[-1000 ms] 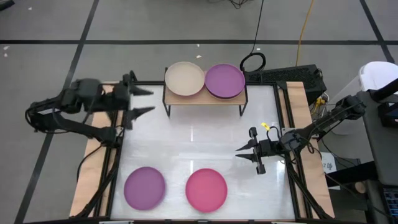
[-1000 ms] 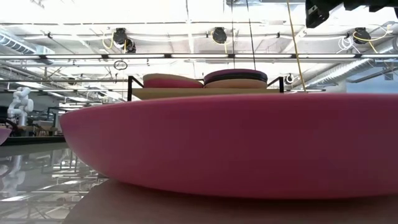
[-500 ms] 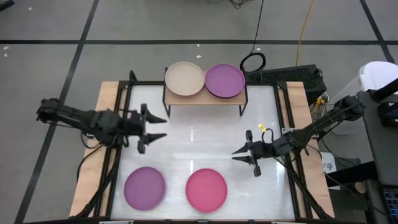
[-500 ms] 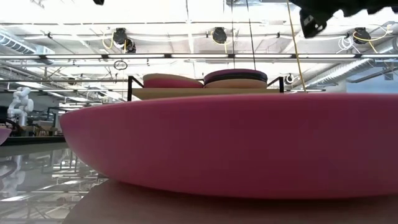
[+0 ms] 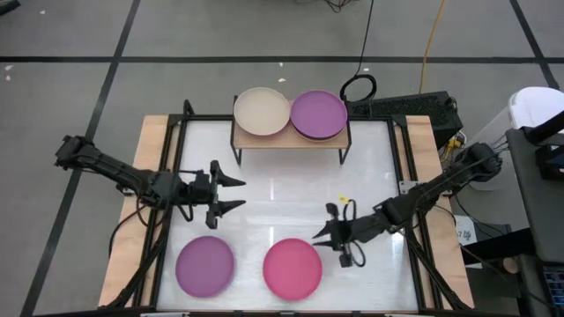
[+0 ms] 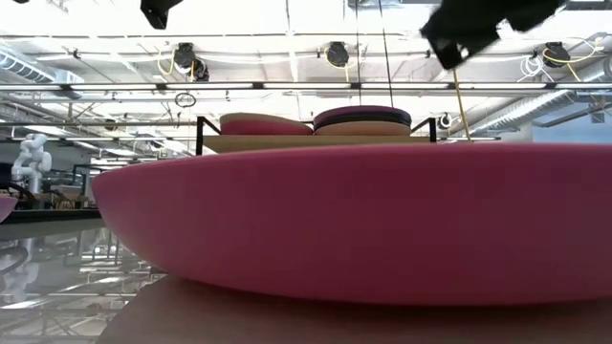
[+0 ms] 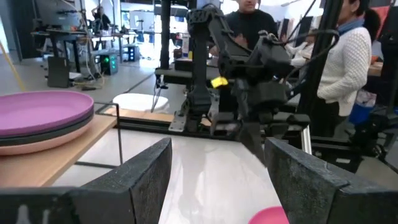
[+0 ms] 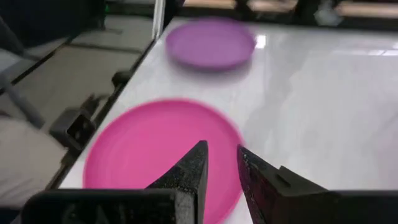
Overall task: Place and stack plates onto a shelf
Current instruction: Stack the pink plate on top of the light brown plate on the shelf
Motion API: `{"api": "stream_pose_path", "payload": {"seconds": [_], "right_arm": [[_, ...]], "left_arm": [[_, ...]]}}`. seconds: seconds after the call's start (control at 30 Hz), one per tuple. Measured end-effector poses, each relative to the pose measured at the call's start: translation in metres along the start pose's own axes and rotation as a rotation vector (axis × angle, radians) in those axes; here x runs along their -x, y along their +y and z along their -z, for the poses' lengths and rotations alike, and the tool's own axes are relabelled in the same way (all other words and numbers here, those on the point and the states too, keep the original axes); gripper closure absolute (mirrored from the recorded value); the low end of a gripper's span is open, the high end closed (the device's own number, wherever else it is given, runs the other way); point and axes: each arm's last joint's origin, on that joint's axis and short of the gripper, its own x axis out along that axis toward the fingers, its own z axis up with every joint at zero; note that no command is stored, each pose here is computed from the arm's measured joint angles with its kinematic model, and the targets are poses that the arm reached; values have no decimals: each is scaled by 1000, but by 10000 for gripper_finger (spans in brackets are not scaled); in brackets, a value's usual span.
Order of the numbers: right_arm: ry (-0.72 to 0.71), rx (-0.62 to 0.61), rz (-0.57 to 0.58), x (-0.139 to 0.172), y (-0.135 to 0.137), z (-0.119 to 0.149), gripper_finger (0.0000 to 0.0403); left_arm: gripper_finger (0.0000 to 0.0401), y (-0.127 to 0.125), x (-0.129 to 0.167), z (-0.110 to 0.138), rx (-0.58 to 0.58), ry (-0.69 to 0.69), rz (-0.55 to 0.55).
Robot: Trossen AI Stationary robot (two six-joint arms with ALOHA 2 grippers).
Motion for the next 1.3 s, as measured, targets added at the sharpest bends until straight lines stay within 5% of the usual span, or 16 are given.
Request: {"api": "stream_pose_path", "payload": {"seconds": [0.8,1.3], "right_arm": [[336,-154,-1,-55,-20,24,332],[408,-201,-29,-76,-33,43,216]], "left_arm": [[142,-2,-4,6,-14,38,-20],[142,2,-14,14,-26,61,-54]]}}
